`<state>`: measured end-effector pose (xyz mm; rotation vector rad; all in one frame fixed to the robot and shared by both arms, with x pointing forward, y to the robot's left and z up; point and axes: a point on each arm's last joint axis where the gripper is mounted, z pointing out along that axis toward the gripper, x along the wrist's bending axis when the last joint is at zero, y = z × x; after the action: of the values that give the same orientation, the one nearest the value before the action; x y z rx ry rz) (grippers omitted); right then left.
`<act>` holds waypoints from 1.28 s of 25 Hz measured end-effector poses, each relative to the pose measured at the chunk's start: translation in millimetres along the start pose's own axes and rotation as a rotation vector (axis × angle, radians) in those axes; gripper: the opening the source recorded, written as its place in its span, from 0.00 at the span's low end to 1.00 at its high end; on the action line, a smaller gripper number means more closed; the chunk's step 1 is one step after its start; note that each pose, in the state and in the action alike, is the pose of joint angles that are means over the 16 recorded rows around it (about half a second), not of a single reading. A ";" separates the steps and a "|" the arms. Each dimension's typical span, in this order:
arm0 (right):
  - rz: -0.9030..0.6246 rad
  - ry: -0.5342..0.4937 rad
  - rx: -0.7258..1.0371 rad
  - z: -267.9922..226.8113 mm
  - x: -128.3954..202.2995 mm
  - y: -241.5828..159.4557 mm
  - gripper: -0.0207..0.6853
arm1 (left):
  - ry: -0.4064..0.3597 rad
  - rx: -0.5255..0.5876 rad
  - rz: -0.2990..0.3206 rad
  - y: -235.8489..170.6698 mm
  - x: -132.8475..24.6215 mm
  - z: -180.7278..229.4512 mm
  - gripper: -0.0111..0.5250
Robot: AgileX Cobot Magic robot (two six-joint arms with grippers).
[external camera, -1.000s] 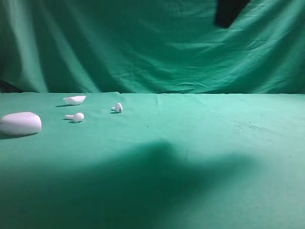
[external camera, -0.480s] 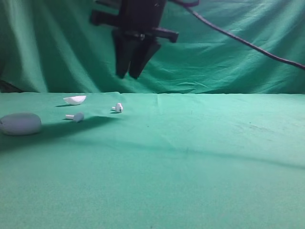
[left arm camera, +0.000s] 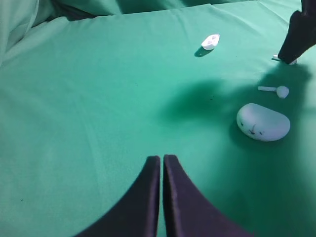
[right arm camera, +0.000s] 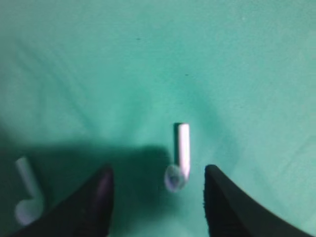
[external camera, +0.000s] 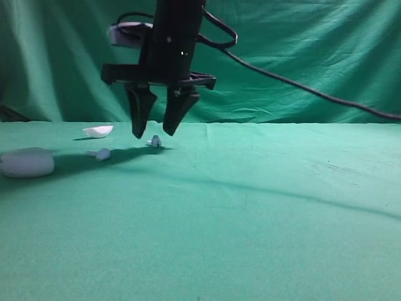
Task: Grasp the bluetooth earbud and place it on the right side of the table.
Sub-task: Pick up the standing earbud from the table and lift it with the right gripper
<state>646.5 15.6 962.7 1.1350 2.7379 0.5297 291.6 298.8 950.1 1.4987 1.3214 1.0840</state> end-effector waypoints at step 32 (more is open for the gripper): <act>0.027 -0.071 -0.038 -54.7 -12.5 7.5 0.16 | 0.000 0.000 0.000 0.0 0.0 0.0 0.02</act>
<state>646.6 -3.0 1016.2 1.1610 2.6447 0.5324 291.6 298.8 950.1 1.4987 1.3214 1.0840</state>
